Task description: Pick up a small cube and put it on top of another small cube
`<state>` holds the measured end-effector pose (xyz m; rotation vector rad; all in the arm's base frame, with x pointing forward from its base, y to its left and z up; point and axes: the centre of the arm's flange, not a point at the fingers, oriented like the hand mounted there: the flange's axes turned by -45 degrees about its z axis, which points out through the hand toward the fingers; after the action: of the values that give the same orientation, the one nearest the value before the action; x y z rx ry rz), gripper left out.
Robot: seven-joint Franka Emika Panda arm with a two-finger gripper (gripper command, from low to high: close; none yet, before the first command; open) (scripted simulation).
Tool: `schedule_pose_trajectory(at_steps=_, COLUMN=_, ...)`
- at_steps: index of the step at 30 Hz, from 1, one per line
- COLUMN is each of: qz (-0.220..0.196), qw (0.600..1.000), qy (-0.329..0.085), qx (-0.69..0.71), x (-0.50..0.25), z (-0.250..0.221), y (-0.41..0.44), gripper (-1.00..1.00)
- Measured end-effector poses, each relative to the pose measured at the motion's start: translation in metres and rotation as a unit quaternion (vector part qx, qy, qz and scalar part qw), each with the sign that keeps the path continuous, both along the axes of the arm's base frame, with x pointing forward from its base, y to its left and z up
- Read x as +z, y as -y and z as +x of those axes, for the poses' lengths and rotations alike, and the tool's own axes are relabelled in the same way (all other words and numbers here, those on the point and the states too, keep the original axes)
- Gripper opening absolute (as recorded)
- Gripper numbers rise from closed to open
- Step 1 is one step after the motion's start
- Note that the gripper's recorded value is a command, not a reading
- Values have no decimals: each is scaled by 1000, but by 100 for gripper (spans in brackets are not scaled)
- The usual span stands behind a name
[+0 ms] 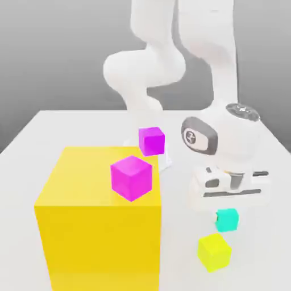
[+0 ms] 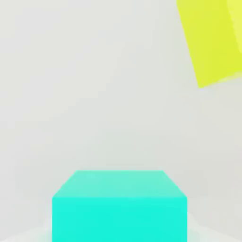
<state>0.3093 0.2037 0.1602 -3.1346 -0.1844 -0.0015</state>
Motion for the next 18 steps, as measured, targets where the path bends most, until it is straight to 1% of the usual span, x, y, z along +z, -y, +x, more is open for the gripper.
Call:
schedule_pose_trajectory(at_steps=4, qz=0, qw=1000, qy=2, qx=24, x=31, z=1, y=-5, gripper=-100)
schedule_pose_trajectory(at_steps=12, qz=-10, qw=996, qy=6, qx=84, x=121, z=96, y=51, gripper=-100)
schedule_pose_trajectory(at_steps=18, qz=-12, qw=991, qy=5, qx=133, x=209, z=141, y=117, gripper=-100)
